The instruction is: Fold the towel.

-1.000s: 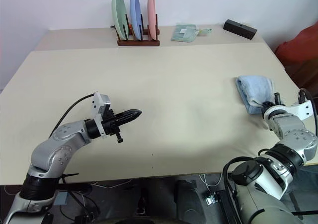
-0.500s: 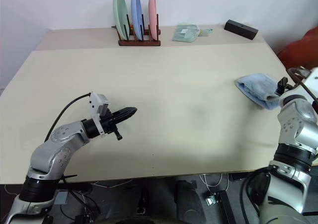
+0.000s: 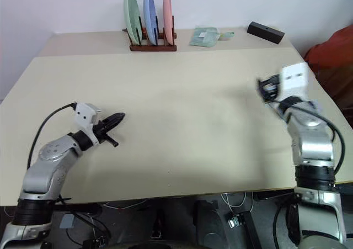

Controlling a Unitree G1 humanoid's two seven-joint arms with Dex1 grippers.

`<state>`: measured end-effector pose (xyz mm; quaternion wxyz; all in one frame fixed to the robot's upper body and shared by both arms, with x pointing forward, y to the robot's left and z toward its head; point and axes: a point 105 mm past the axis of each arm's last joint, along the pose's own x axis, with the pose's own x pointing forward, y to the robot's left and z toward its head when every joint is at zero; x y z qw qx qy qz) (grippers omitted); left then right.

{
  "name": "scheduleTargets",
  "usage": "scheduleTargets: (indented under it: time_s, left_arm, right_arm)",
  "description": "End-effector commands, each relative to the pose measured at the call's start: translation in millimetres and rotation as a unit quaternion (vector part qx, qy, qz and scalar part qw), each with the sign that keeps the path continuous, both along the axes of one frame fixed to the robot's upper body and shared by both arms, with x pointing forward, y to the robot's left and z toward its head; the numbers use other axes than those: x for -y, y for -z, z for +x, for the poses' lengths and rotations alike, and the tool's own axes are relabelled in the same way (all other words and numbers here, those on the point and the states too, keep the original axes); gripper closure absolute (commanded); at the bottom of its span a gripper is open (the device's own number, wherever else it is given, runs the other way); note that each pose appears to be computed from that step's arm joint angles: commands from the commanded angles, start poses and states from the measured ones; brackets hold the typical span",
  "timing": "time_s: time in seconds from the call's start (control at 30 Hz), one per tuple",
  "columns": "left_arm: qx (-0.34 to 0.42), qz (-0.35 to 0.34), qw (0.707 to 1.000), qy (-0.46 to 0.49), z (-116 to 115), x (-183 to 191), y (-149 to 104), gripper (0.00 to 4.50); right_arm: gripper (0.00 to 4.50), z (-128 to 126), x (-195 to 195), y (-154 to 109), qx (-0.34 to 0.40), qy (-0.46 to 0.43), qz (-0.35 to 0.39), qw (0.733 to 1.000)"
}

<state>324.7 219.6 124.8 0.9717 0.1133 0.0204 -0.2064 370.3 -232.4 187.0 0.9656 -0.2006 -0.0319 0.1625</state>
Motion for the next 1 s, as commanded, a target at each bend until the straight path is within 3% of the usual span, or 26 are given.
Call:
scheduleTargets:
  time_s: [0.03,0.07,0.17,0.33,0.7,1.0]
  left_arm:
    - [0.036,0.029,0.997,-0.061,-2,-33,-9,4.5]
    - [0.037,0.03,0.997,-0.066,-3,-35,-9,4.5]
    - [0.037,0.044,0.995,-0.076,-6,-40,-3,3.67]
    - [0.046,0.053,0.994,-0.082,-5,-36,-3,1.31]
    - [0.047,0.026,0.996,-0.069,-4,-22,-8,1.31]
    - [0.04,0.029,0.996,-0.077,-11,-26,-6,1.31]
  right_arm:
    - [0.27,-2,-11,-2,-0.003,-0.056,-0.031,0.998]
    - [0.07,-1,-10,0,-0.006,-0.059,-0.034,0.998]
    - [0.0,2,-15,8,-0.026,-0.094,-0.026,0.995]
    - [0.0,-1,-21,14,-0.051,-0.145,-0.009,0.988]
    - [0.0,-3,3,38,-0.077,-0.14,-0.002,0.987]
    - [0.0,3,0,49,-0.077,-0.15,0.009,0.986]
